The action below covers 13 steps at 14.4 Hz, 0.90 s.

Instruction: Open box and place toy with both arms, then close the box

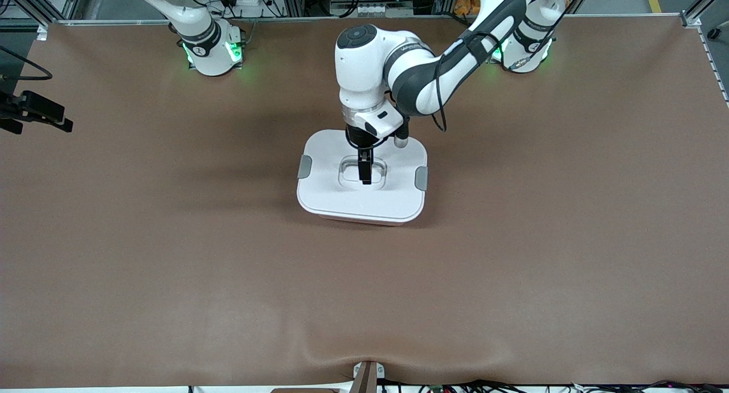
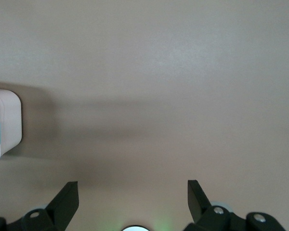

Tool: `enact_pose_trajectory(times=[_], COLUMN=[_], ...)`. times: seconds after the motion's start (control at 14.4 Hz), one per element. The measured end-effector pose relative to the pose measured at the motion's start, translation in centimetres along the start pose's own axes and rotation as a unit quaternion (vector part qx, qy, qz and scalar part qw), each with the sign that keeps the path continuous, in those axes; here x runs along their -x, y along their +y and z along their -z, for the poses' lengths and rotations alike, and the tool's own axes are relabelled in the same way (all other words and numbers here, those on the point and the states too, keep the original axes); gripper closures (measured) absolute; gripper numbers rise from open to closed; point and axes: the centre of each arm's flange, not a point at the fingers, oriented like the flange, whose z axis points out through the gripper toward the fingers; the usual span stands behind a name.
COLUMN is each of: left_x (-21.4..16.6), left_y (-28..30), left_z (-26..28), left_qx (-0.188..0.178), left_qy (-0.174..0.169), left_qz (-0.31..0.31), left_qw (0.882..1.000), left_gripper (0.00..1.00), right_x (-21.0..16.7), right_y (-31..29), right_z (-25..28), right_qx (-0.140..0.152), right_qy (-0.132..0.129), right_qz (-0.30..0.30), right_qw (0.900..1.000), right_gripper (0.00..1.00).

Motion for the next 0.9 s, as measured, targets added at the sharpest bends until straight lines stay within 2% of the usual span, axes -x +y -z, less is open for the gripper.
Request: enact_pose_trajectory(times=[0.28,0.49,0.7,0.9], left_x=[-1.4,-4.3,-8.3,-12.2], left_y=[1.8,4.4,7.3,9.5], left_z=[2.9,5.4,7.9,9.5], left_qx=[-0.011,-0.02,-0.033,-0.045], left_qy=[-0.001,-0.006,-0.014,-0.007], left_qz=[0.008,0.008,-0.039,-0.109], left_qw=[1.0,1.0,0.999,0.993], left_gripper=[0.0,0.0,0.0,0.0], right_x=[0.0,0.0,0.1,0.1], right_y=[0.0,0.2,0.8,0.9], right_z=[0.0,0.0,0.0,0.0], right_qx=[0.0,0.0,-0.001,-0.001], right_qy=[0.0,0.0,0.0,0.0], right_qz=[0.0,-0.002,-0.007,-0.008], right_qw=[1.0,1.0,1.0,1.0], right_gripper=[0.0,0.0,0.0,0.0])
